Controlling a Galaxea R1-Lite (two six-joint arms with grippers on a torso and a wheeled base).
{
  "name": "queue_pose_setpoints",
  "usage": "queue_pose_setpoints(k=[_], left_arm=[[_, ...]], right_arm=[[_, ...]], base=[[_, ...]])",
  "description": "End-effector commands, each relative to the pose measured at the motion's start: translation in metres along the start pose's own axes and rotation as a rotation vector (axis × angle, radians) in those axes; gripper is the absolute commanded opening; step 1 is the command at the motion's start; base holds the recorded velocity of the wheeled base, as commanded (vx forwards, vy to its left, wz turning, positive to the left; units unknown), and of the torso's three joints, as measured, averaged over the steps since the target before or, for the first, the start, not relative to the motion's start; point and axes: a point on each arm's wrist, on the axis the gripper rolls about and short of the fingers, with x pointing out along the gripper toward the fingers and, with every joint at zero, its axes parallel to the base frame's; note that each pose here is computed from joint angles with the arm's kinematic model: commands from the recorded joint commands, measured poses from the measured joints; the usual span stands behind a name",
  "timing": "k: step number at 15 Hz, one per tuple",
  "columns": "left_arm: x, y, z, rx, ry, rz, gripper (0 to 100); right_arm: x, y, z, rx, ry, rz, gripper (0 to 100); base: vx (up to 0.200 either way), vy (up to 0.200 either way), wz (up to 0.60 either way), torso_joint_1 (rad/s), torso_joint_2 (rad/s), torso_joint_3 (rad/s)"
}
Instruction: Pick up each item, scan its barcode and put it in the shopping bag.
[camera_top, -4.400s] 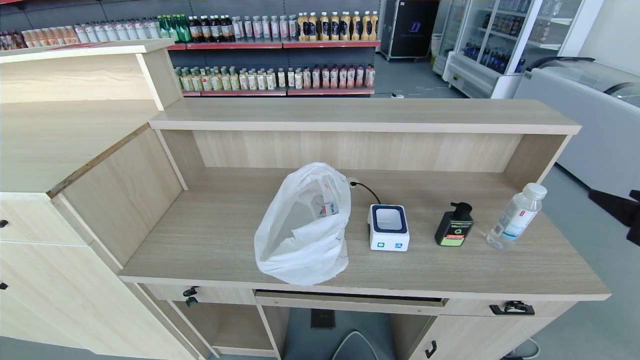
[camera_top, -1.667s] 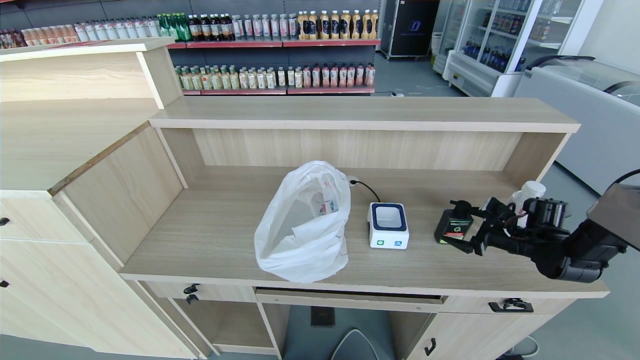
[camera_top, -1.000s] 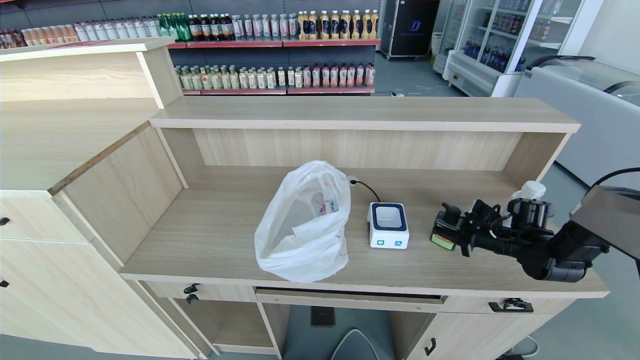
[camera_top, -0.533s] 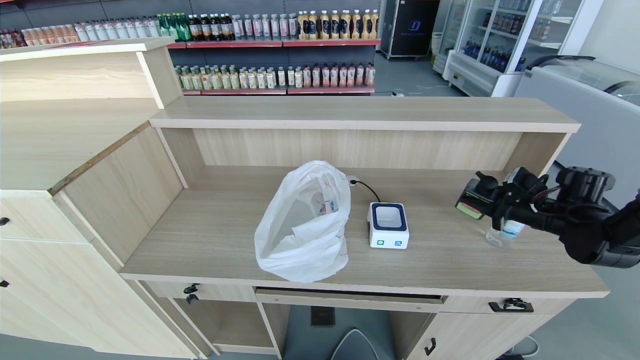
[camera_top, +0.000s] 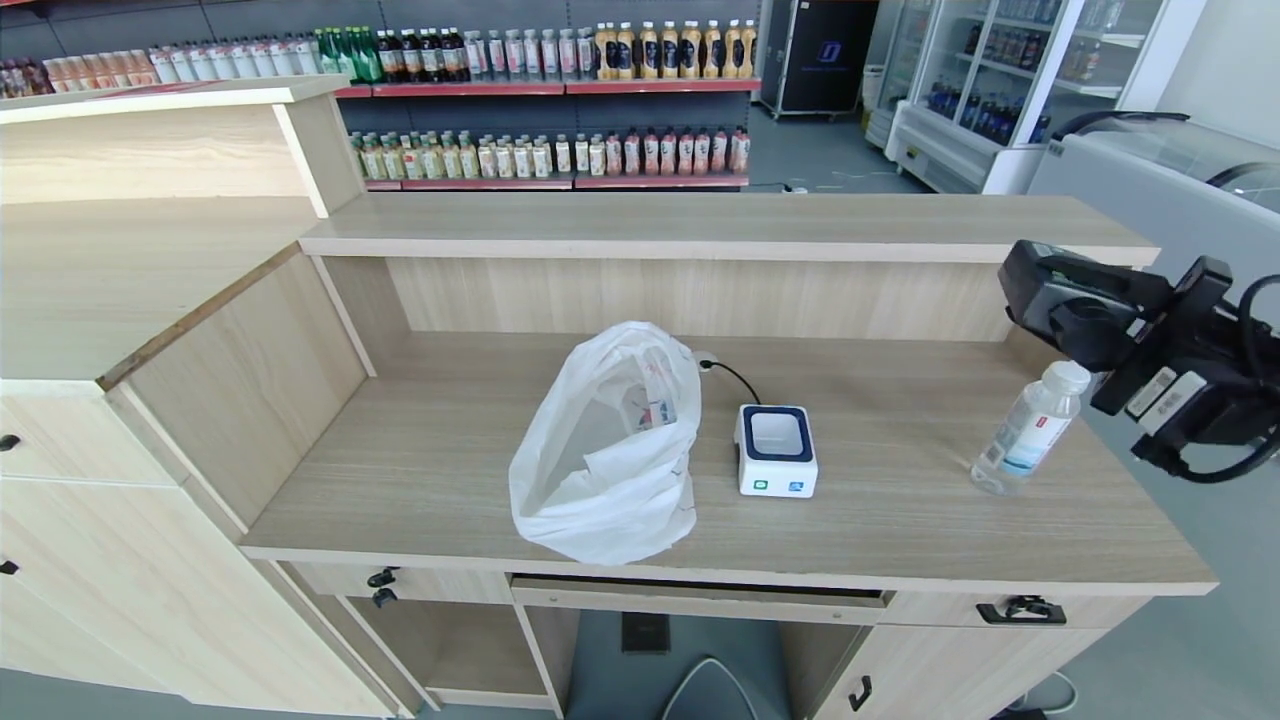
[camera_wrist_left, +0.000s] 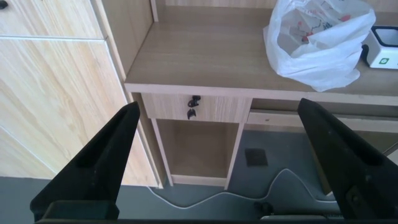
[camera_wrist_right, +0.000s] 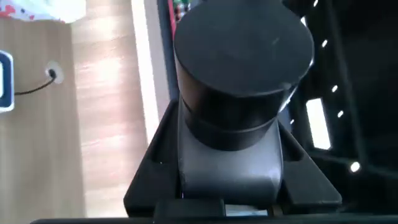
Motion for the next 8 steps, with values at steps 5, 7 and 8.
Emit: queue_pose_setpoints(k=[5,7,8], left_arm=[[0.000,0.000,0.000,0.001,0.000,0.000,100],[0.000,0.000,0.000,0.000,0.000,0.000,100],[0.000,0.000,0.000,0.001,0.000,0.000,100]], right_arm=[[0.022,-0.030,0.172,-0.548,-0.588,-0.295,0],[0.025,-0.012,0.188,-0.625,-0.698,-0.217,0],[0.020,-0.009,0.190,-0.643,-0.716,-0.187,0]], base=[[0.000,0.000,0.00,0.000,0.00,0.000],[0.000,0.000,0.00,0.000,0.00,0.000],[0.000,0.000,0.00,0.000,0.00,0.000]])
